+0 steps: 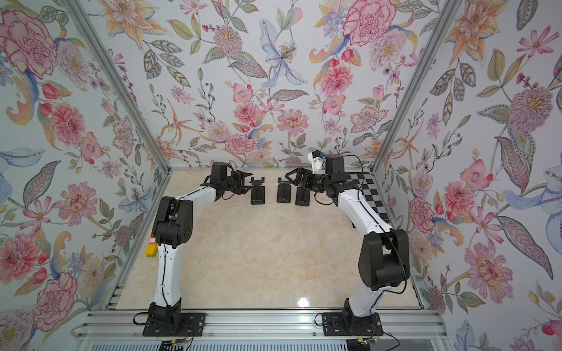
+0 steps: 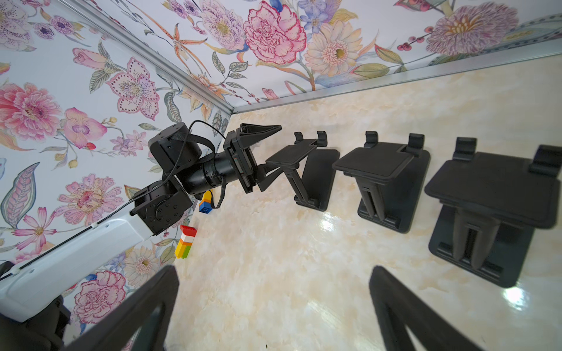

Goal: Open the phone stand
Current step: Place the phone stand at the center of the board, then reset both arms

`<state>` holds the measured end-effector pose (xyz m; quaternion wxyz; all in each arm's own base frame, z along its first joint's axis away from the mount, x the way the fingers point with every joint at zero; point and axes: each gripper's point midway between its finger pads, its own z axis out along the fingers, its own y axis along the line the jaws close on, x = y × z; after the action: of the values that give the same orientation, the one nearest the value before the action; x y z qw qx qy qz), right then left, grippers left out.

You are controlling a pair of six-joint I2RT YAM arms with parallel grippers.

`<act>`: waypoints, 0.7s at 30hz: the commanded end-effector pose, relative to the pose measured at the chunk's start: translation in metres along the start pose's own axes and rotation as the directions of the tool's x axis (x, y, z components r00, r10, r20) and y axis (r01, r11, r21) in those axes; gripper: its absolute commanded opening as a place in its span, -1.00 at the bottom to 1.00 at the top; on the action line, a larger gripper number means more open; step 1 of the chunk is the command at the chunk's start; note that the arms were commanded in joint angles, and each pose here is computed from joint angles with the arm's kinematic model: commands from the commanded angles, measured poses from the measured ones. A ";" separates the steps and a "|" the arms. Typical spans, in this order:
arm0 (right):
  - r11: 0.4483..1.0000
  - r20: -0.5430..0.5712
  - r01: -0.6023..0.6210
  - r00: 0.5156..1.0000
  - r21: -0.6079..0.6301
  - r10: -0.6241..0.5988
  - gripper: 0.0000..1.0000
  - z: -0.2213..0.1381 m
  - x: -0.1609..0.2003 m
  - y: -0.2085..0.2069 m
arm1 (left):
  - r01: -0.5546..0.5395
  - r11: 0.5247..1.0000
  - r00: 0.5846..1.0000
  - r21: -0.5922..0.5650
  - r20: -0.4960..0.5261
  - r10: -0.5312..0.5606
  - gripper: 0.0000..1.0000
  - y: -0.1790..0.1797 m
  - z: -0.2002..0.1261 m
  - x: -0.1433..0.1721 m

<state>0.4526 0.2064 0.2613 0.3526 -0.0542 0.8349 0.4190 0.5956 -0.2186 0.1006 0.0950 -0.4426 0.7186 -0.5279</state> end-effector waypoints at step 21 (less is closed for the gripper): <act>0.905 -0.005 0.077 0.997 0.418 -0.082 1.00 -0.052 0.026 -0.071 | -0.729 0.434 0.498 -0.530 0.025 0.867 0.97 0.038 -0.235 -0.024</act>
<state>0.4374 0.1590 0.2379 0.3695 -0.0243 0.8812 0.2939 0.4811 -0.0653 0.1734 0.3188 -0.2291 0.8715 -0.2937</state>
